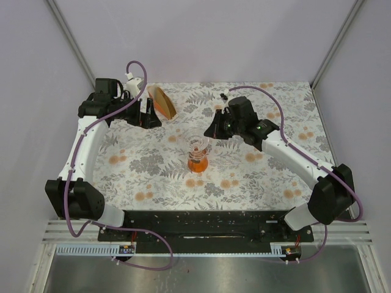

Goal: Place the coffee filter in the dripper

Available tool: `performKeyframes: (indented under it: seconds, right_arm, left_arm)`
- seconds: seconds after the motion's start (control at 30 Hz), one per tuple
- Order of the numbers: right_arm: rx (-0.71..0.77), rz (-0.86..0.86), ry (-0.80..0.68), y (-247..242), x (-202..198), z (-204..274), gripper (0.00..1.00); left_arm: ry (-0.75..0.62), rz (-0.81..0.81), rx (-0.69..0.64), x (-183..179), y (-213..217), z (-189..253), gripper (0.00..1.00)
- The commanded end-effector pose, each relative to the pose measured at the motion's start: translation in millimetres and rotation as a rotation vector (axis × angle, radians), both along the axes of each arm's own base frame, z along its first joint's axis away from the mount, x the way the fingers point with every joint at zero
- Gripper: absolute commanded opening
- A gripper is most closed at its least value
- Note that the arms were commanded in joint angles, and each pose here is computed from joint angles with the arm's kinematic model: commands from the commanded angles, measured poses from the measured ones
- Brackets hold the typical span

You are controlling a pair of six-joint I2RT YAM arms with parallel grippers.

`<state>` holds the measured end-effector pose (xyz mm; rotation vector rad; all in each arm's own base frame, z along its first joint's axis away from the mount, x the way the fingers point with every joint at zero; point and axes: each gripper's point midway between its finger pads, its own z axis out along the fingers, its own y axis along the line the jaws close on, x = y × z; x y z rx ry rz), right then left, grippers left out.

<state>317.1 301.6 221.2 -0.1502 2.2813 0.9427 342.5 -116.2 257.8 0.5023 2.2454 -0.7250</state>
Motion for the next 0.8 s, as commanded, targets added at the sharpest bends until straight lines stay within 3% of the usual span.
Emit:
performKeyframes:
  seconds: [0.0,0.23,0.47,0.77]
  right_arm:
    - [0.003,-0.036,-0.066,-2,9,14,0.00]
    - [0.015,-0.006,-0.034,1,0,10,0.00]
    - [0.010,-0.026,-0.064,-5,0,19,0.41]
    - [0.026,0.024,-0.149,0,4,55,0.64]
  left_arm:
    - [-0.071,-0.005,0.001,2,2,14,0.99]
    - [-0.069,-0.009,-0.003,2,1,14,0.99]
    - [-0.074,-0.013,-0.004,2,1,15,0.99]
    - [-0.070,0.010,0.031,6,7,9,0.99]
